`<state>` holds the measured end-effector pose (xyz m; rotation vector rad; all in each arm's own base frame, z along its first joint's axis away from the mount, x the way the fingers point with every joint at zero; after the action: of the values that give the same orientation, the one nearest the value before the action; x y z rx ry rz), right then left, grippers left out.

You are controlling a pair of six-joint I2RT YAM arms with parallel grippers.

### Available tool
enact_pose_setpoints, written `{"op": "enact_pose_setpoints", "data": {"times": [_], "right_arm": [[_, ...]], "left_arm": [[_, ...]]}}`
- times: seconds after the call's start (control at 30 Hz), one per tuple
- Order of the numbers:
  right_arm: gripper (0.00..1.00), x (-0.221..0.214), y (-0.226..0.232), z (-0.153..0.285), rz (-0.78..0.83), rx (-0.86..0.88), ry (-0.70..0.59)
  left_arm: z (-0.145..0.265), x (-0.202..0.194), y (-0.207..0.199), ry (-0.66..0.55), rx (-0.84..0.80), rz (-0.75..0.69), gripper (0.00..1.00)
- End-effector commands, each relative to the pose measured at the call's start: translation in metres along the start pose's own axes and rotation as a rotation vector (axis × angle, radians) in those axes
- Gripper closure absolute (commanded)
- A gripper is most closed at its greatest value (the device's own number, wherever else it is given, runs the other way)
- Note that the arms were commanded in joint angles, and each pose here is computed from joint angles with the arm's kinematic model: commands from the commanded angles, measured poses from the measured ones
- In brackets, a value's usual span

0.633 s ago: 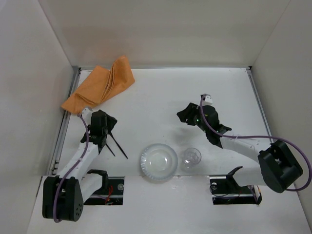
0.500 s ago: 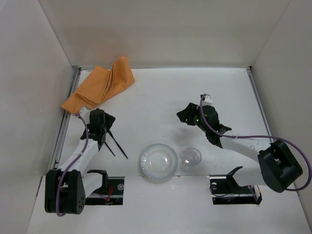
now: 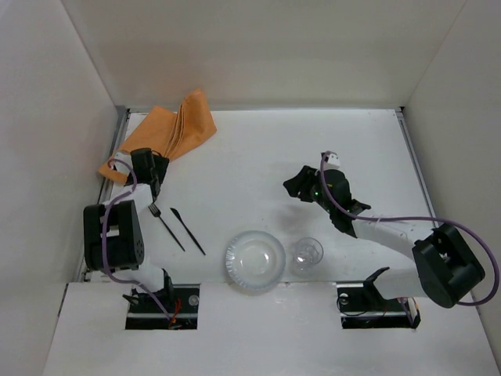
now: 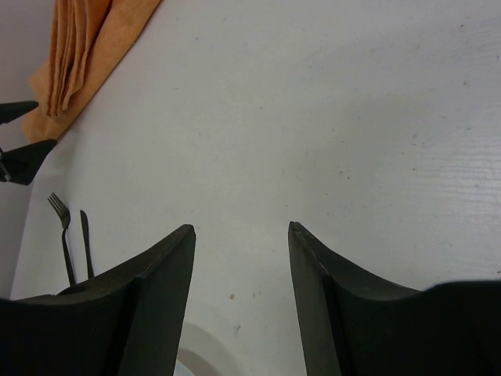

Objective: Set the dinner table for one person

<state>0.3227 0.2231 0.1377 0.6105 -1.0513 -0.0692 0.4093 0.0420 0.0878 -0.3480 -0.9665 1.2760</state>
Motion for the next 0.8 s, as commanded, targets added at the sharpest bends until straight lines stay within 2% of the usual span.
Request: {"op": "enact_pose_setpoints", "data": {"times": [0.0, 0.3, 0.4, 0.57, 0.77], "right_arm": [[0.43, 0.012, 0.010, -0.004, 0.001, 0.037, -0.036], [0.43, 0.009, 0.009, -0.009, 0.010, 0.036, -0.021], [0.43, 0.008, 0.009, -0.009, 0.010, 0.035, -0.020], [0.43, 0.010, 0.009, -0.007, 0.011, 0.034, -0.026], [0.44, 0.010, 0.009, -0.007, 0.009, 0.035, -0.025]], "left_arm": [[-0.020, 0.020, -0.037, 0.000, -0.103, 0.083, 0.40], [-0.067, 0.033, -0.029, 0.010, -0.052, 0.142, 0.43], [-0.074, 0.028, -0.026, 0.028, -0.042, 0.167, 0.53], [-0.070, 0.006, -0.039, 0.061, -0.080, 0.141, 0.76], [-0.064, -0.056, -0.064, 0.195, -0.155, 0.082, 0.87]]}}
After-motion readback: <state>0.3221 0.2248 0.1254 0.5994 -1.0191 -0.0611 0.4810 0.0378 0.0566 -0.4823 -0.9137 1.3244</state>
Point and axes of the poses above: each gripper's point midway between its finger pads, its own z axis back along the fingers, its own y axis along the line the jaws close on, x = y × z, the point moved 1 cm from there along z, back along the fingers, and after that the axes turned 6 degrees about z, right-handed, at the moved point
